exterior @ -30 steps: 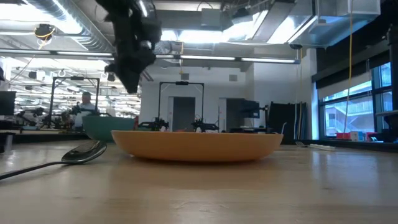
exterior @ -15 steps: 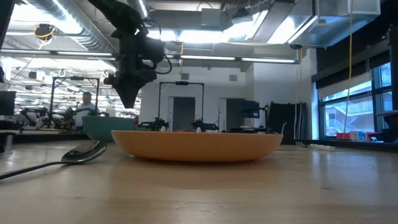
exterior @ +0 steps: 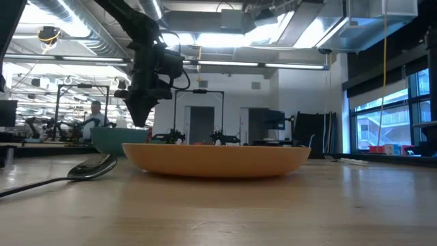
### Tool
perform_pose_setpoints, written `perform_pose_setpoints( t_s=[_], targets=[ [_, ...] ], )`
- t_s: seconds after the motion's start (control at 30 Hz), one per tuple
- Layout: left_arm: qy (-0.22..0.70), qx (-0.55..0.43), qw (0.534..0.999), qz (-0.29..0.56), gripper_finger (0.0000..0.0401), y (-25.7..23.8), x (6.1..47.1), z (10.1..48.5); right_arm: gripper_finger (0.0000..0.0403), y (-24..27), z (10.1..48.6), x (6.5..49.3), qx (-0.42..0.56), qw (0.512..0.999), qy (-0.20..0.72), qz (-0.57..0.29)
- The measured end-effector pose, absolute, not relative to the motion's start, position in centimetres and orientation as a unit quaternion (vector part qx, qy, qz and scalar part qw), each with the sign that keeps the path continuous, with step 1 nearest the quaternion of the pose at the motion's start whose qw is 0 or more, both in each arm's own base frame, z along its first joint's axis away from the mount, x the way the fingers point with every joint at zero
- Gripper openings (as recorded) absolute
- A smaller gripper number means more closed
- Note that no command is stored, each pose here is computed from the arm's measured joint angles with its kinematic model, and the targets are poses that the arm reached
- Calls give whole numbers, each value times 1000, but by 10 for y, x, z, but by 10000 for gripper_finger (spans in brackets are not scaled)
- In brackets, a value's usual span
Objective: Set table place
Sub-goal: Put the blue bowl on the orange plate
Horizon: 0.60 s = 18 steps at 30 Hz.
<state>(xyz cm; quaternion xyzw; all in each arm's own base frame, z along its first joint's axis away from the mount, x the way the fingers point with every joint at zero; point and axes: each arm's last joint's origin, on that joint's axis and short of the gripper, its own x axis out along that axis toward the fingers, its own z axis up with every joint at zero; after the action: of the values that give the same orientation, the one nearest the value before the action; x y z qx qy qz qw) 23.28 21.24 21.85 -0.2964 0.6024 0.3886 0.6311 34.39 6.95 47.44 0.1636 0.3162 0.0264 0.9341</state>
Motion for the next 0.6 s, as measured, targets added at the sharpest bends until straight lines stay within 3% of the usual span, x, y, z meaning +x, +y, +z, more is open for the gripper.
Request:
perform_pose_setpoints(
  t_s=[0.6],
  targets=[
    [612,-315,615,385,69,208,227,204,71,81,474,341,160,933,319,42]
  ],
)
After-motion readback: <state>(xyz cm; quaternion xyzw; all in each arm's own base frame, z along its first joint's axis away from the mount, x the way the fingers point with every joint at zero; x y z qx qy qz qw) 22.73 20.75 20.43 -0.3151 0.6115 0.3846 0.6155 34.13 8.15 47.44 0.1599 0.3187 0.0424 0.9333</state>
